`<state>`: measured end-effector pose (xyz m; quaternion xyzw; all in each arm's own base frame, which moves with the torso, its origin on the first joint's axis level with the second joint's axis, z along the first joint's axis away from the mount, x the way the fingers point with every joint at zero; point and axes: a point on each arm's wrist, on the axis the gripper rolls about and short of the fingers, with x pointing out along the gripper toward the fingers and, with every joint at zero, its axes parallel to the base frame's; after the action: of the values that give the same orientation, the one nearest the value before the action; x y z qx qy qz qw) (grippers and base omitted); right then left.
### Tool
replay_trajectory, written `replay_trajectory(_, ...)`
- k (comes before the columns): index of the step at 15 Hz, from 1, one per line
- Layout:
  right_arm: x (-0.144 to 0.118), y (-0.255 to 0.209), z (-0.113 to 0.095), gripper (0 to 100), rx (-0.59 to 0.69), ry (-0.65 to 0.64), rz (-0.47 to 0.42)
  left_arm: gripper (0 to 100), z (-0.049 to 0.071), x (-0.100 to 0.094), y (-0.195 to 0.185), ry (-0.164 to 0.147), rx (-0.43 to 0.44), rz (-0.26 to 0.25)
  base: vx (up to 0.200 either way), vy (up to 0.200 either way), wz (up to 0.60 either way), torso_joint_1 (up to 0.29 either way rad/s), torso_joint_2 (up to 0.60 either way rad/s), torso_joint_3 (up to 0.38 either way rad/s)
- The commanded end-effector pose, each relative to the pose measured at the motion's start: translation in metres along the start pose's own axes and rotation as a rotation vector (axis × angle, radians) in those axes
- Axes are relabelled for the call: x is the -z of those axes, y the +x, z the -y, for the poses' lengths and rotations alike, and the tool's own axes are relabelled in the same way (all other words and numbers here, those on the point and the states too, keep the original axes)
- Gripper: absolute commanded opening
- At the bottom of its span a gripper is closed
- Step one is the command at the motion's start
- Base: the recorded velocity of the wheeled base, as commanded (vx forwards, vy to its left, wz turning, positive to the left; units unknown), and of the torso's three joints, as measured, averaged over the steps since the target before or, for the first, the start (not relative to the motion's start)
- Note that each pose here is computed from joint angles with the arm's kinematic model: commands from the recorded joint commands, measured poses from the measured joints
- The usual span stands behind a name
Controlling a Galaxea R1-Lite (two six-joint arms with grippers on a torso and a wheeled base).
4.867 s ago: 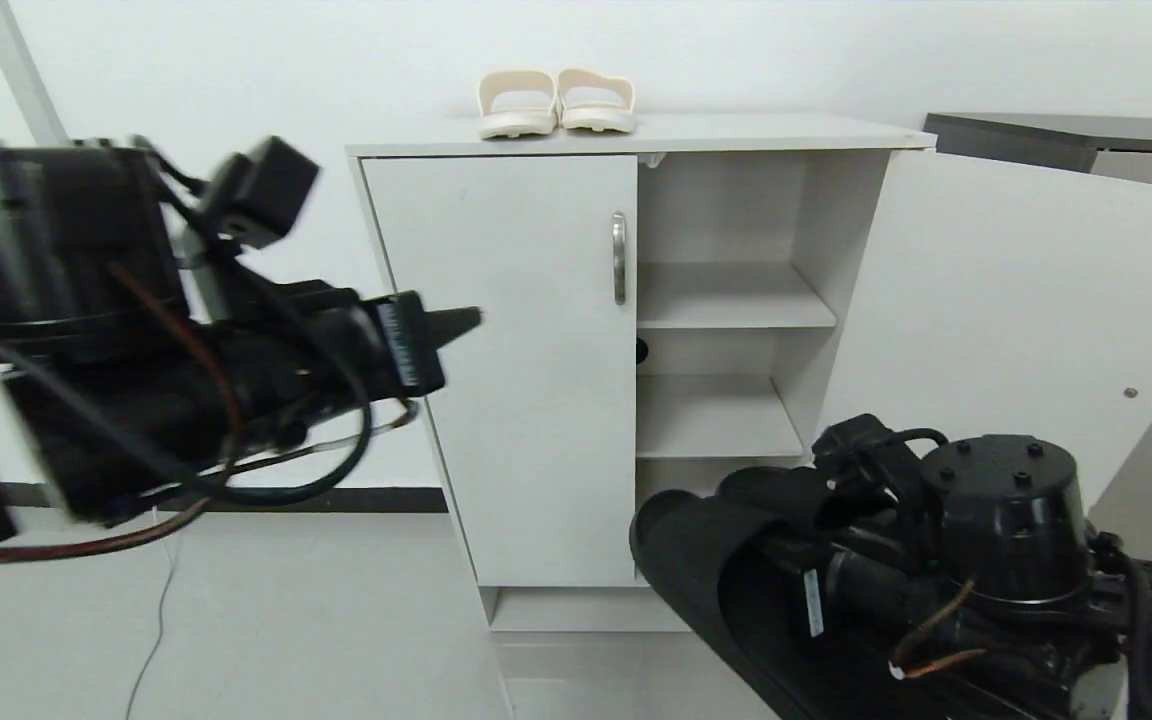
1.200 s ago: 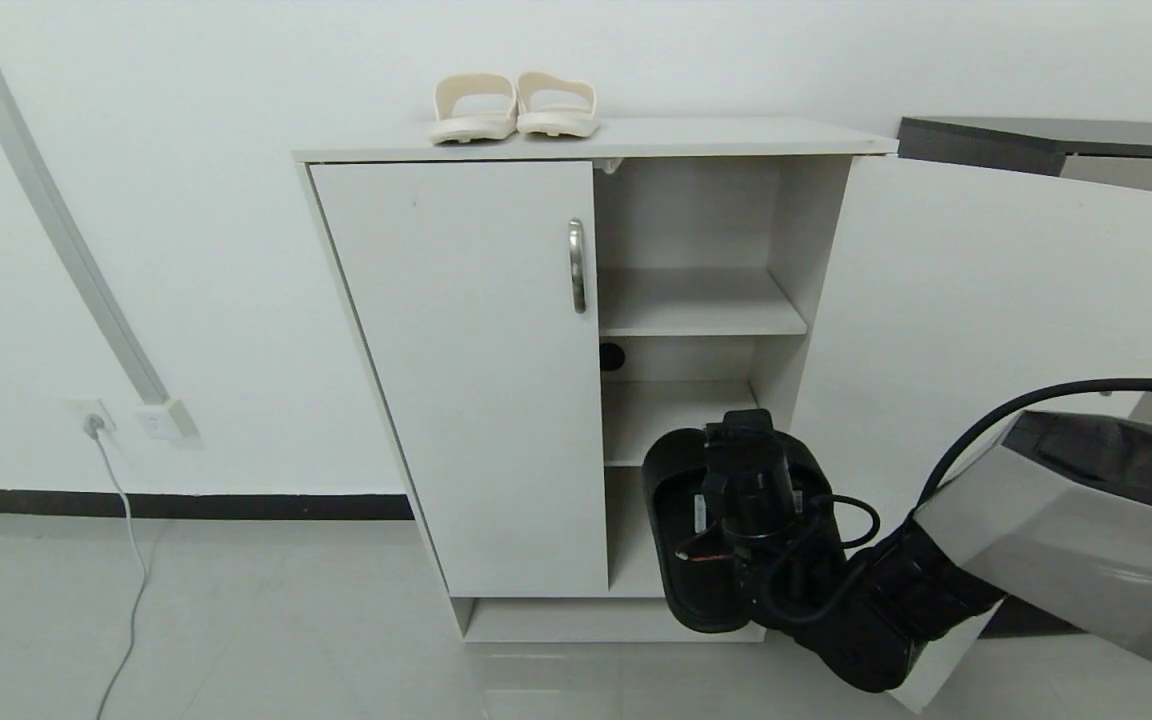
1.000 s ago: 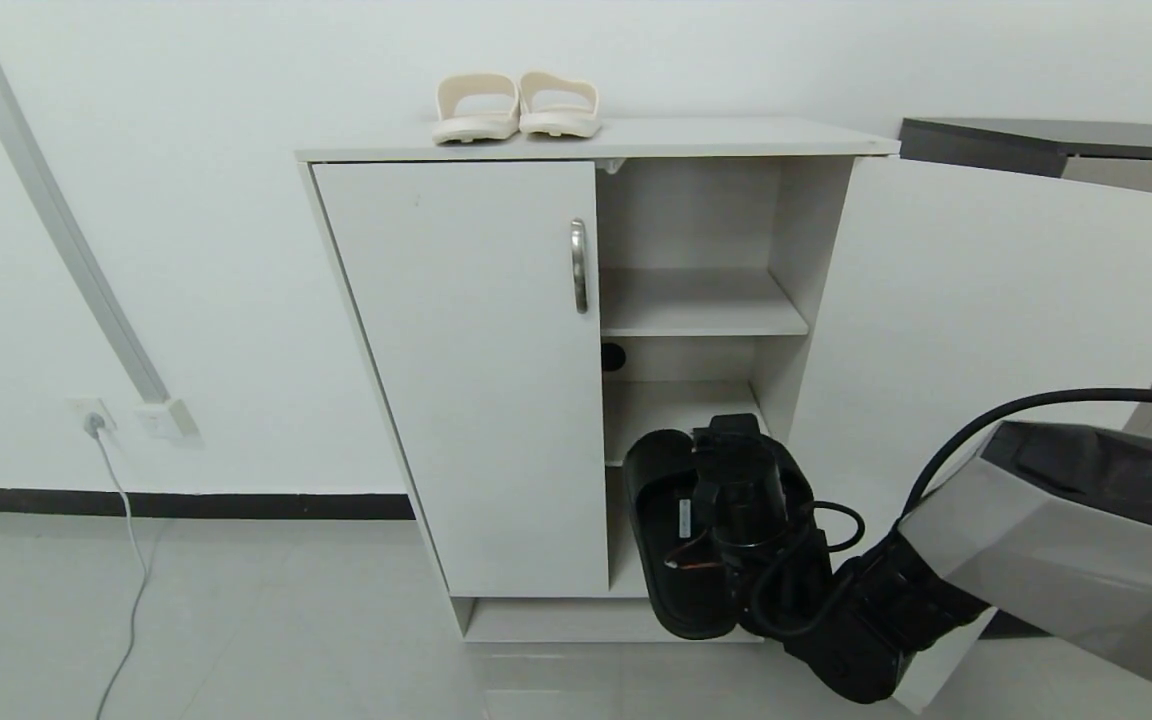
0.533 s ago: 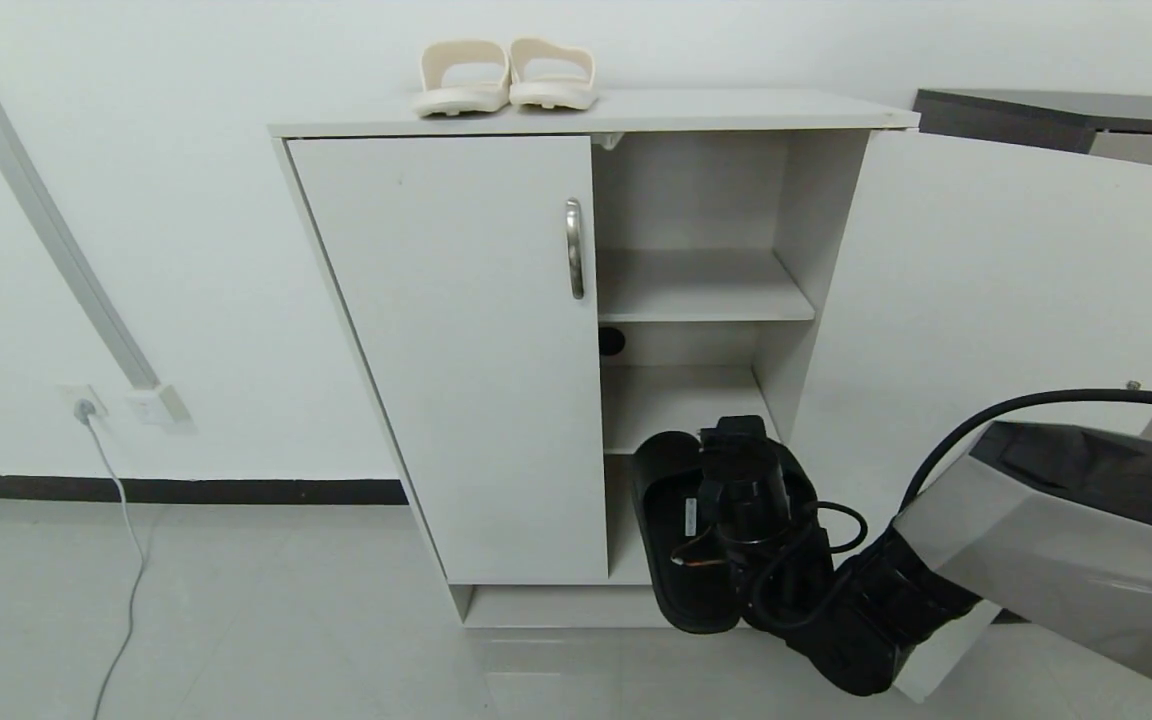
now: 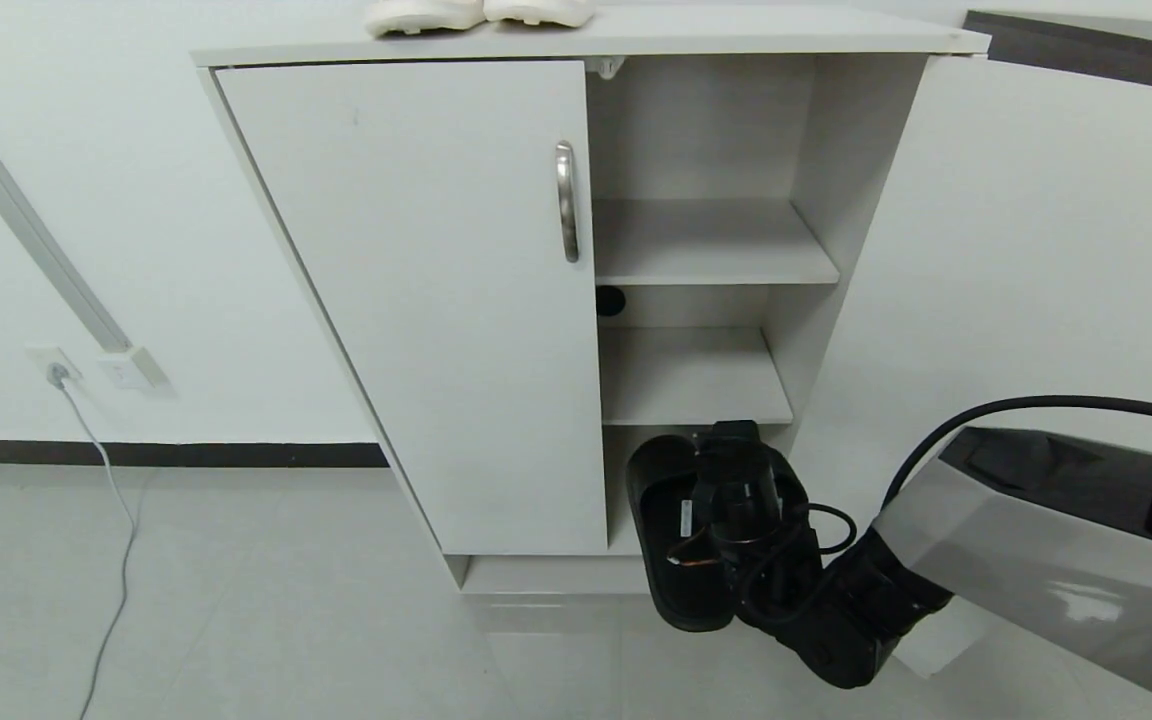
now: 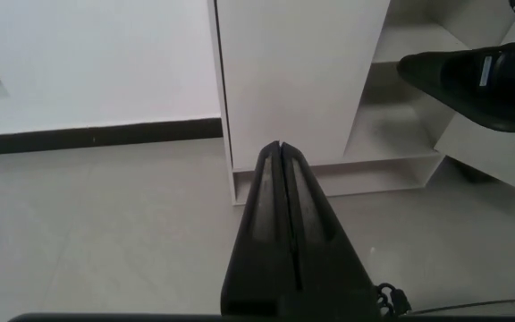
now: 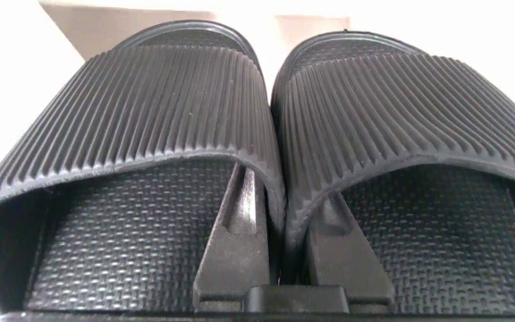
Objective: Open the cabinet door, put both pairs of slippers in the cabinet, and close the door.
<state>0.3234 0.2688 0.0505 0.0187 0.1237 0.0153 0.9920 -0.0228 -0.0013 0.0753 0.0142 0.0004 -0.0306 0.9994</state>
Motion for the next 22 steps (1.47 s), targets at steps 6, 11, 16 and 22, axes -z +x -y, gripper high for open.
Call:
replay_trajectory(6, 0.0039, 0.0064, 0.0015, 0, -0.005, 0.004, 0.128, 0, 0.0, -0.0001, 0.0001, -0.001, 0.0, -0.001, 0.0, 0.0, 0.0, 0.004, 0.0, -0.065)
replay_trajectory(11, 0.0031, 0.0071, 0.0025, 0, -0.002, 0.003, 0.139, 0, 0.0, -0.0001, 0.0001, -0.001, -0.001, -0.001, 0.0, 0.0, 0.0, 0.0, 0.0, 0.0)
replay_trajectory(16, 0.0027, 0.0072, 0.0024, 0, 0.0, -0.001, 0.14, 0, 0.0, -0.0001, 0.0001, -0.004, 0.0, -0.001, 0.0, 0.0, 0.0, 0.0, 0.0, 0.0)
replay_trajectory(22, 0.001, 0.0068, 0.0023, 0, -0.002, -0.004, 0.155, 0, -0.0001, -0.0001, 0.0001, -0.004, -0.001, -0.001, 0.0, 0.0, 0.0, 0.0, 0.0, 0.0)
